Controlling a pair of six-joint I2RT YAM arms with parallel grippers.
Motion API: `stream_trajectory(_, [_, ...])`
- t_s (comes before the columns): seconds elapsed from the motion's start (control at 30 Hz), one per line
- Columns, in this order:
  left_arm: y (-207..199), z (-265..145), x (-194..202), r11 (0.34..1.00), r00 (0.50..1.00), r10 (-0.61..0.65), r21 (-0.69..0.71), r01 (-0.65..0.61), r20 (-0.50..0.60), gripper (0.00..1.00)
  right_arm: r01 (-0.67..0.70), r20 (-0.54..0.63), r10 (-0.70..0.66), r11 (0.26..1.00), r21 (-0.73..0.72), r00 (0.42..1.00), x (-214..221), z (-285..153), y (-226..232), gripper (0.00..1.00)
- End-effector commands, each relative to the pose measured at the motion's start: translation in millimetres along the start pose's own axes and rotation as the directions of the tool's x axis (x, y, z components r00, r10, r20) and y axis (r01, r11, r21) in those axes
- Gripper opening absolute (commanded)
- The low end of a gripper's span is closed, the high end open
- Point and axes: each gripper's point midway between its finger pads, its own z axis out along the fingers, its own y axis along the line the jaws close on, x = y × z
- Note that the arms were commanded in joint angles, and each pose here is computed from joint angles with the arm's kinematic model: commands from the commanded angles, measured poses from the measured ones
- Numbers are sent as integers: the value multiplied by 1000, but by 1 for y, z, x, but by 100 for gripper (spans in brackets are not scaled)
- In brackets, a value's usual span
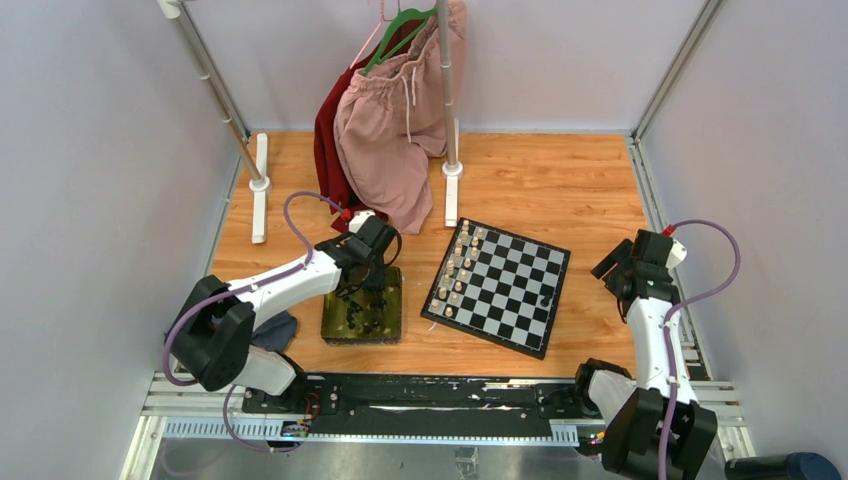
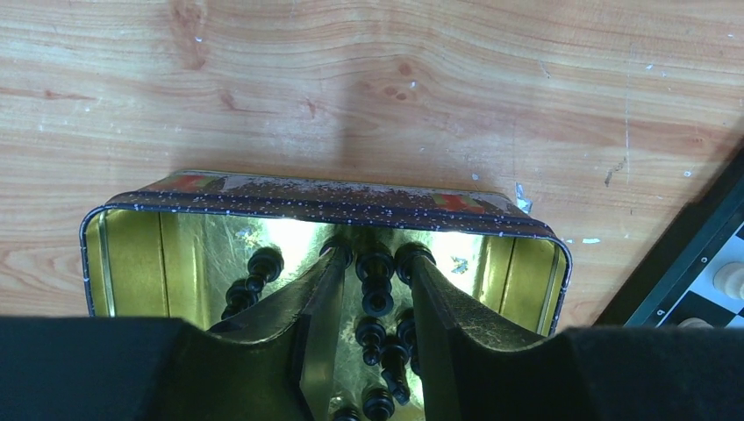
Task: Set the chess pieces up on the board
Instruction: Pick up the chess piece from the storage box.
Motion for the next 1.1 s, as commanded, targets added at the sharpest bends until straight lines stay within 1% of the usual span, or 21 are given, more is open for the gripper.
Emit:
stream_trajectory(0.0, [-2,4,-3,1000,1000,-6,11,6,-1,39,22,-18,-22,1000,-1,1000,7,4,0,76])
stream_trajectory(0.2, [-1,6,1,1000,1000,-6,13,6,-14,36,24,-23,-24,1000,6,999,9,7,-1,76])
stream_trajectory(0.53, [4,3,9,1000,999,-9,7,9,-35,35,29,-32,-29,1000,9,999,10,11,-1,76])
stream_trajectory(0.7, [6,4,14,1000,999,-13,5,14,-46,32,30,-36,-30,1000,4,999,11,12,0,76])
stream_trajectory(0.87, [7,4,16,1000,999,-19,4,19,-47,31,31,-37,-31,1000,5,999,12,13,-1,76])
stream_trajectory(1.07, [6,3,15,1000,999,-27,12,28,-41,26,31,-37,-31,1000,0,999,13,11,0,76])
